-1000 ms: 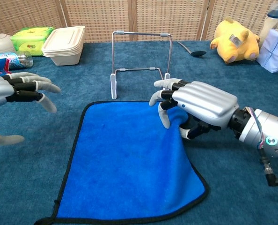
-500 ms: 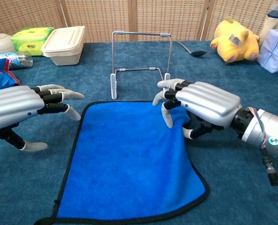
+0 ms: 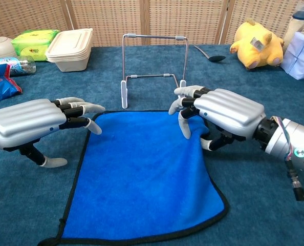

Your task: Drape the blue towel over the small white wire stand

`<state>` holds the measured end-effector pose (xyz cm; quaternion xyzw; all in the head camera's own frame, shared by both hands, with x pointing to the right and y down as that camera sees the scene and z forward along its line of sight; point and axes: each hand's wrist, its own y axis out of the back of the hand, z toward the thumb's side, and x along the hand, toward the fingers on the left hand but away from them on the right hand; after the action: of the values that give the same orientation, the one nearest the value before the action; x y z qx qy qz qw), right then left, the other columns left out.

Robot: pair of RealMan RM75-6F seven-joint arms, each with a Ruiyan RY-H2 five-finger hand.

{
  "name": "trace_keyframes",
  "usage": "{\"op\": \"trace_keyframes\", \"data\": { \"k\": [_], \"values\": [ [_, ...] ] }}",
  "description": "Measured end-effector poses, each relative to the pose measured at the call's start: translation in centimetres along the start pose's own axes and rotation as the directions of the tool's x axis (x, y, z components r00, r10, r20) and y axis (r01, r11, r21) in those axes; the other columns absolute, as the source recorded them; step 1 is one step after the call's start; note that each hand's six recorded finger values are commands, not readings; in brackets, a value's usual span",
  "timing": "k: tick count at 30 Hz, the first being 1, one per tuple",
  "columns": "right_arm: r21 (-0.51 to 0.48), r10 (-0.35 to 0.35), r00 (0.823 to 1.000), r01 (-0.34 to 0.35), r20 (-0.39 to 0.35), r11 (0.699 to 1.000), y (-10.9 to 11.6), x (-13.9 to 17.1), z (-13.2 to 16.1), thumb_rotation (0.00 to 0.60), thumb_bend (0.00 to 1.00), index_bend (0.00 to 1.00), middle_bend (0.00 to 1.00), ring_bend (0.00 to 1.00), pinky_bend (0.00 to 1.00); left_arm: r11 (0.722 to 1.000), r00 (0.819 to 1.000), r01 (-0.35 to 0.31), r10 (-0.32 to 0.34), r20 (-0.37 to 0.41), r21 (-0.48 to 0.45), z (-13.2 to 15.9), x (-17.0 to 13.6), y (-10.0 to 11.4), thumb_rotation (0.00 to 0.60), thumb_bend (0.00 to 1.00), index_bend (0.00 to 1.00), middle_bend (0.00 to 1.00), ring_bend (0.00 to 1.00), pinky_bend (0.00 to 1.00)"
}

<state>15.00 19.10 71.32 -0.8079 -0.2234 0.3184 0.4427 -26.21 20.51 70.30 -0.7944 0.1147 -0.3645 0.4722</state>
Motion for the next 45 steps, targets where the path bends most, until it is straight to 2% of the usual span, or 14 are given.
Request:
{"op": "trace_keyframes", "data": {
  "k": [30,40,45],
  "values": [
    [-0.006,-0.013,1.0,0.013,0.019,1.0,0.5,0.4,-0.5,0.6,0.41,0.67,0.26,0.03,0.0,0.998,1.0,-0.022,0.022,0.014,-0.051,1.6,2.1,0.0,0.6,0.36,0.24,0.06,0.0,0.0],
    [-0.009,-0.012,1.0,0.012,0.023,1.0,0.4,0.4,-0.4,0.6,0.41,0.66,0.26,0.03,0.0,0.999,1.0,-0.02,0.02,0.001,-0.045,0.6,0.9,0.9,0.6,0.36,0.24,0.06,0.0,0.0],
    [-0.011,-0.009,1.0,0.009,0.022,1.0,0.3,0.3,-0.3,0.6,0.41,0.66,0.26,0.03,0.0,0.999,1.0,0.003,-0.004,-0.014,-0.047,0.2,0.2,0.4,0.6,0.36,0.23,0.06,0.0,0.0]
  ]
}}
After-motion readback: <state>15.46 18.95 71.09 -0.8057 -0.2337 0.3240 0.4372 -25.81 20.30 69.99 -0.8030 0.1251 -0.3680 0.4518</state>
